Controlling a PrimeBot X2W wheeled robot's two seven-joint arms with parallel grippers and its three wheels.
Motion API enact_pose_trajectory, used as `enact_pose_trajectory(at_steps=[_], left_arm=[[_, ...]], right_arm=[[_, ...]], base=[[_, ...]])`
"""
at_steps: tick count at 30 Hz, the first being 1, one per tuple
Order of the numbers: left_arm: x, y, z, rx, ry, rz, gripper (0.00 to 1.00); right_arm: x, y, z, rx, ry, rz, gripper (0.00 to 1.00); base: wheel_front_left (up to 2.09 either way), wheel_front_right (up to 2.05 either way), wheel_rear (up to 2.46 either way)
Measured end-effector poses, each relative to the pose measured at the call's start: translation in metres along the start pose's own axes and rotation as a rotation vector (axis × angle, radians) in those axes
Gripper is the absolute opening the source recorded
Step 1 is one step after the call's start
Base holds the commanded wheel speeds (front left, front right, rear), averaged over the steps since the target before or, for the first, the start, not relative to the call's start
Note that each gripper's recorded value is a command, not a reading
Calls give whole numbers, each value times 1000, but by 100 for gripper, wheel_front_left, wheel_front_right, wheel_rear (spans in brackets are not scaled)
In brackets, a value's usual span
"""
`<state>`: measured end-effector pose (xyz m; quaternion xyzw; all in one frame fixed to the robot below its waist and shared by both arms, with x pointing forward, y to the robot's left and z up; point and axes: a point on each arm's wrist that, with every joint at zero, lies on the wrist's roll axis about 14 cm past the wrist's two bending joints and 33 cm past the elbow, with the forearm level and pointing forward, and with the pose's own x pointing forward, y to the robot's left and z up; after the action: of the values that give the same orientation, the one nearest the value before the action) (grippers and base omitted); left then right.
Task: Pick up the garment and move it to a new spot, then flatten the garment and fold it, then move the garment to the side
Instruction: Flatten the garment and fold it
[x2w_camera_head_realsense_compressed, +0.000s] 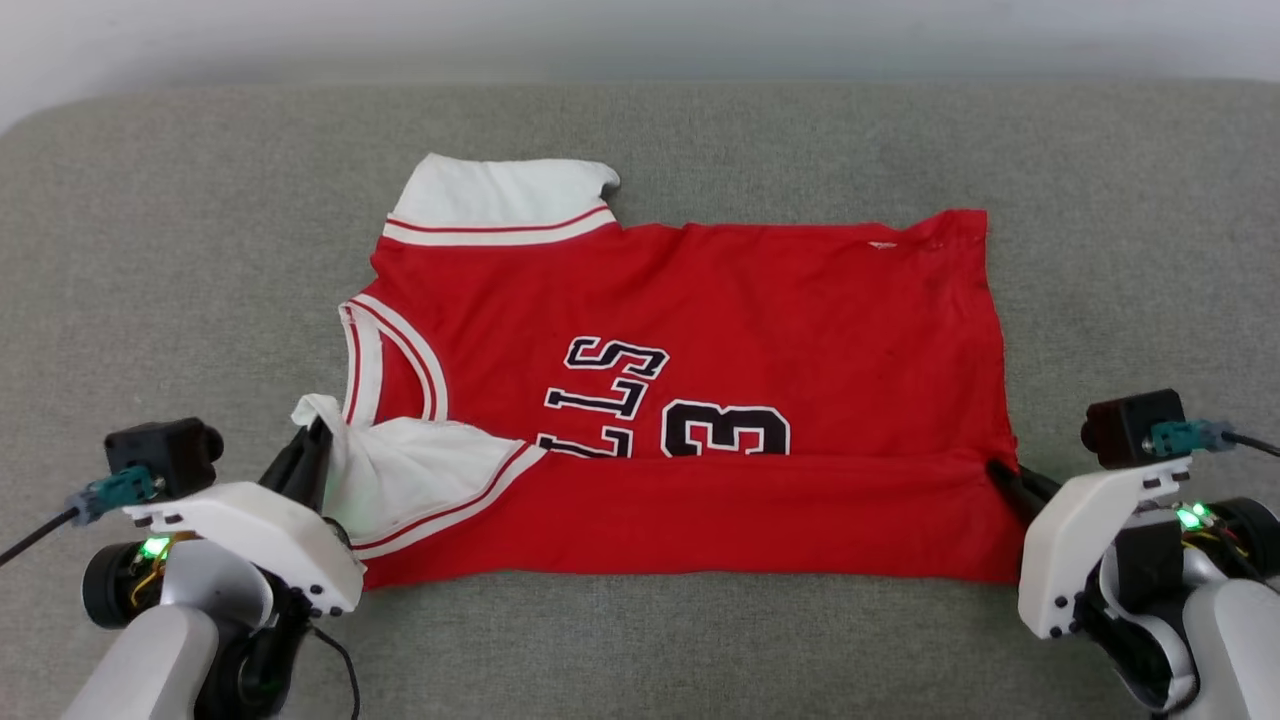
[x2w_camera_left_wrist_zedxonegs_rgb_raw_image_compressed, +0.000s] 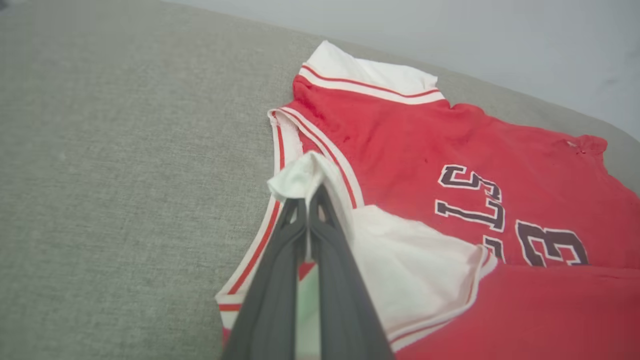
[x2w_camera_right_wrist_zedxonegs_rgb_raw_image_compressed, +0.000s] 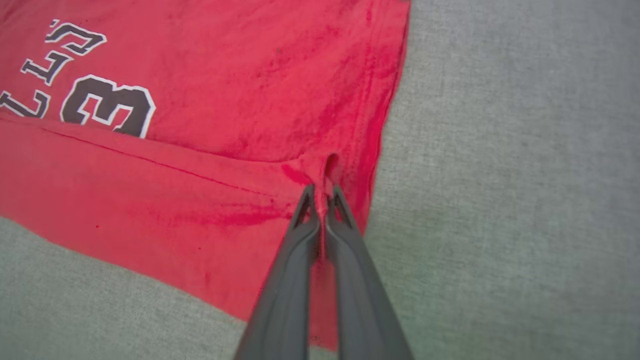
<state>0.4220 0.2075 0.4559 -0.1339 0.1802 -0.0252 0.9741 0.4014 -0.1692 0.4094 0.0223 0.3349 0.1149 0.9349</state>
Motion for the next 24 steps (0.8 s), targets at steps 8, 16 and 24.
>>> enact_pose_trajectory(at_steps=[8, 16, 24], left_arm=[[40, 0, -56, -33, 207, -27, 100], [35, 11, -40, -33, 151, -9, 100], [10, 15, -6, 39, 144, -28, 100]], right_arm=[[41, -11, -11, -2, 31, 1, 100], [25, -9, 25, 23, -229, 8, 100], [-32, -21, 81, -12, -570, -63, 100]], base=[[0, 0, 0], [0, 0, 0], [0, 0, 0]])
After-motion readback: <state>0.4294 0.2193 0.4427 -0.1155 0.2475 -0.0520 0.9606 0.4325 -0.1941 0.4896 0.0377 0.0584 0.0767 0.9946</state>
